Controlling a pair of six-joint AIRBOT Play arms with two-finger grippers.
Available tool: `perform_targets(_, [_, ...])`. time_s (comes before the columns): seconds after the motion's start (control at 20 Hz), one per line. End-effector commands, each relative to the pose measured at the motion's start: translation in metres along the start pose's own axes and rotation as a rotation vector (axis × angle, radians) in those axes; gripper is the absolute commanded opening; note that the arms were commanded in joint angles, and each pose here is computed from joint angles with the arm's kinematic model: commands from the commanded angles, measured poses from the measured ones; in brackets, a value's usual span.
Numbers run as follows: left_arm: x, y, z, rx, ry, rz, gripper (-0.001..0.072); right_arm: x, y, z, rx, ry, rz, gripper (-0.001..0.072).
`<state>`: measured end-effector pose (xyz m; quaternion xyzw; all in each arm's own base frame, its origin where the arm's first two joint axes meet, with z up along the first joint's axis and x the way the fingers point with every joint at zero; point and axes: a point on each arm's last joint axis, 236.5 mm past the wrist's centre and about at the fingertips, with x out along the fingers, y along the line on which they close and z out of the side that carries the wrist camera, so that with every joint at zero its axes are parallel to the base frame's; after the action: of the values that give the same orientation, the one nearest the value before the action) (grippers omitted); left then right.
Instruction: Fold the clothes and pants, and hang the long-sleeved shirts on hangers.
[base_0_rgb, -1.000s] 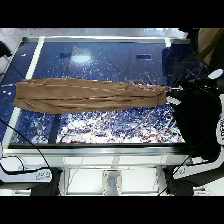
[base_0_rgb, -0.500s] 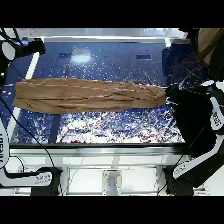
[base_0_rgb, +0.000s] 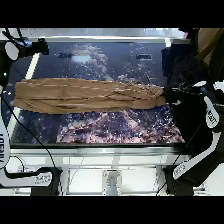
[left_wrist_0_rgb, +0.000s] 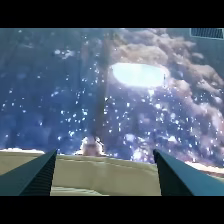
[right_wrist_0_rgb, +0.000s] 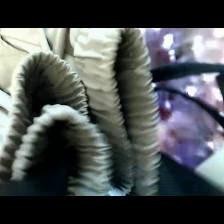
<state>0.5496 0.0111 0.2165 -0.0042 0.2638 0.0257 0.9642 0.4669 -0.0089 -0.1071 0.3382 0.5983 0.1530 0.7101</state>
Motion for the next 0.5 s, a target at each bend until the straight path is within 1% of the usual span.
perform_targets(0.0, [0.006,-0.001,-0.005,0.002,0.014,-0.001,0.0712,0.007,0.011,0.003,-0.008,-0.004,0.024,0.0129])
perform_targets(0.05, [0.011,-0.003,-0.011,0.005,0.032,-0.004,0.0642,0.003,0.017,0.005,-0.021,-0.002,0.037,0.0041])
perform_targets(0.1, [0.017,-0.007,-0.019,0.009,0.059,-0.008,0.0418,-0.002,0.026,0.004,-0.036,0.016,0.057,0.0034])
perform_targets(0.15, [0.024,-0.012,-0.031,0.016,0.098,-0.014,0.0134,-0.01,0.038,0.001,-0.061,0.045,0.082,0.0034])
perform_targets(0.2, [0.03,-0.021,-0.043,0.03,0.136,-0.026,0.0008,-0.02,0.051,-0.004,-0.09,0.077,0.107,0.0033])
perform_targets(0.3, [0.04,-0.043,-0.067,0.058,0.211,-0.054,0.0009,-0.051,0.081,-0.012,-0.143,0.104,0.128,0.0033])
perform_targets(0.45, [0.042,-0.087,-0.1,0.116,0.313,-0.111,0.0008,-0.109,0.135,-0.027,-0.228,0.054,0.119,0.0033])
